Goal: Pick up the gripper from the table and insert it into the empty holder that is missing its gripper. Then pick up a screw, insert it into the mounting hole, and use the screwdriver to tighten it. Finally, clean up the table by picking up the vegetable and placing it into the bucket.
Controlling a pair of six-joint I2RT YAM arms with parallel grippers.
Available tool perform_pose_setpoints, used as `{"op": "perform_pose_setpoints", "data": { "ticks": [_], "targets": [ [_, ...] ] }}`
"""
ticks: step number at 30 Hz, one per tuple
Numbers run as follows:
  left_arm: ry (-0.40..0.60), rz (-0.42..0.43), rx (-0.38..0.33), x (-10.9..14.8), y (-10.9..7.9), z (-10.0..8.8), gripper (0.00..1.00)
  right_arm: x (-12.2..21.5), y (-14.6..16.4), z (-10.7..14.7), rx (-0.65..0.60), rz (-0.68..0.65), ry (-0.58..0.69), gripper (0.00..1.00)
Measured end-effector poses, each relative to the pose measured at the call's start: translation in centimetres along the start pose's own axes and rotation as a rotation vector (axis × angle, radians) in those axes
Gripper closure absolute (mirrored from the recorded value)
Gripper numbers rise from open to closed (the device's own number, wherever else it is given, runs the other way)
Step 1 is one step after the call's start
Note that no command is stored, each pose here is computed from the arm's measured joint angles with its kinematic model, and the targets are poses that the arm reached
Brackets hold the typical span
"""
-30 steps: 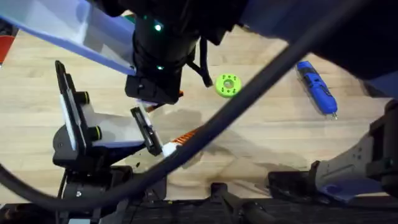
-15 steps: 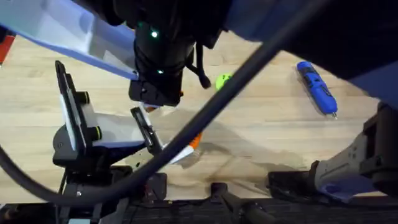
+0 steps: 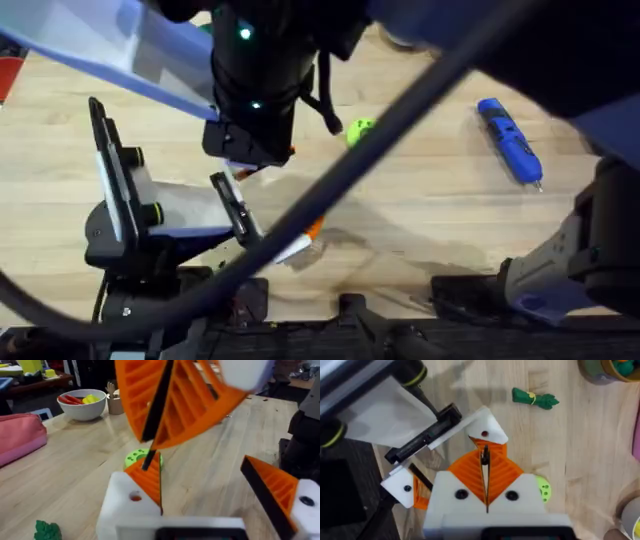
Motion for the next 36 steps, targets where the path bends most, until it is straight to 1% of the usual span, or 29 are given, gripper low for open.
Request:
{"op": "perform_pose_setpoints", "data": {
  "ticks": [9, 18, 36],
  "targets": [
    [0.000, 0.000, 0.000, 0.0, 0.0, 0.0, 0.015, -1.4, 0.0, -0.2, 0.001, -0.007, 0.030, 0.996],
    [0.000, 0.000, 0.000, 0.0, 0.0, 0.0, 0.015, -1.6, -0.1, -0.5, 0.000, -0.003, 0.015, 0.996],
    [0.000, 0.000, 0.000, 0.0, 0.0, 0.0, 0.015, -2.4, 0.1, -0.6, 0.000, -0.027, 0.032, 0.996]
  ]
}}
Point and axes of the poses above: each hand's point on the last joint's axis, 136 mm out from that joint toward the fingers, its own x axis back along the fingers, its own y axis along the line the jaws close on, z = x × y, the point moved 7 cm from there along x, back along the fingers, and after that the axes turned 9 degrees about -x, right-handed, at the moved point
